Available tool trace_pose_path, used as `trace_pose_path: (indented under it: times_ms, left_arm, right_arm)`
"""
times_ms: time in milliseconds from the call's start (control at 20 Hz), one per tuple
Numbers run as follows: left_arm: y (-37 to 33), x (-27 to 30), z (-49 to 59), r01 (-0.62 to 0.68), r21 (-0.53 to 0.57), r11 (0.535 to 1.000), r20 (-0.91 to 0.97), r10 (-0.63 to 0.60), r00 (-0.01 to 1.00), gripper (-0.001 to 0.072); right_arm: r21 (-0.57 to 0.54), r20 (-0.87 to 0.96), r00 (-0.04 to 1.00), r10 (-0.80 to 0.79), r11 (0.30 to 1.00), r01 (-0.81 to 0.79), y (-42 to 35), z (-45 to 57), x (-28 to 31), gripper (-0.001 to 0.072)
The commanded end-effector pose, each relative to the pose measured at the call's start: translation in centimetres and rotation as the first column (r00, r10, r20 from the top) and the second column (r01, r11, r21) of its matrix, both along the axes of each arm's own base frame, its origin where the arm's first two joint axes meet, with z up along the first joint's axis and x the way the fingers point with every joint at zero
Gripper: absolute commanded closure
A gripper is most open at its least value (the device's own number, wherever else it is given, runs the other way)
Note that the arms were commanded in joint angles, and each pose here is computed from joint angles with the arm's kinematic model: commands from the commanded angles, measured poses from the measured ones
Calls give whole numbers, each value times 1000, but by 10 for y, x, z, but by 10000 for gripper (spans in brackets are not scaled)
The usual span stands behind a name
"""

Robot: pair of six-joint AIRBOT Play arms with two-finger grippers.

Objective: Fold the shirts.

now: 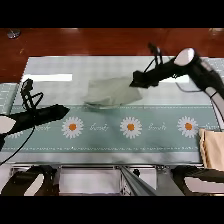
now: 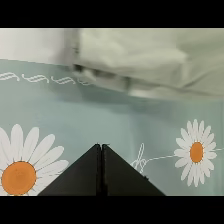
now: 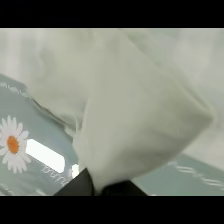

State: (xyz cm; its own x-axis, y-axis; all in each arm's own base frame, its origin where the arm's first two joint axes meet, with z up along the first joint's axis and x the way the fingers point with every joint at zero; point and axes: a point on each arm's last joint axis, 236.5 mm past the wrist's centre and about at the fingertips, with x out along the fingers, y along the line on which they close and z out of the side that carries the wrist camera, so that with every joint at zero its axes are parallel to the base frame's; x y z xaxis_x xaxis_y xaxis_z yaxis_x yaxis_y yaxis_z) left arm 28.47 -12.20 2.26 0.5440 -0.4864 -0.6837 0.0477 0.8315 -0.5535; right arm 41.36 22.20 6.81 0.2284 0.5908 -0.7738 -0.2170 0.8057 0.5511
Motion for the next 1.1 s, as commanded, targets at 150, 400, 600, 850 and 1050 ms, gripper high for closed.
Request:
trace_pose_path:
  times_ms: [150, 400, 600, 850, 1050]
  left_arm:
    - [0, 0, 0, 0, 0, 1000, 0, 0, 1000, 689]
    - [0, 0, 0, -1, 0, 1000, 0, 1, 1000, 689]
    - [1, 1, 0, -3, 0, 1000, 4, 3, 1000, 690]
    - [3, 5, 3, -18, 2, 1000, 22, 18, 1000, 689]
    - [6, 12, 6, -41, 4, 999, 51, 40, 998, 689]
  right_arm:
    - [-191, 132, 985, -110, 972, 134, -94, 131, 6, 682]
    - [-213, 182, 894, -409, 872, 441, -203, 189, -35, 682]
    - [-321, 177, 729, -662, 661, 678, -305, 202, -103, 682]
    - [-466, 179, 551, -815, 423, 777, -377, 172, -214, 682]
    - [-601, 47, 300, -953, 213, 771, -384, 97, -321, 682]
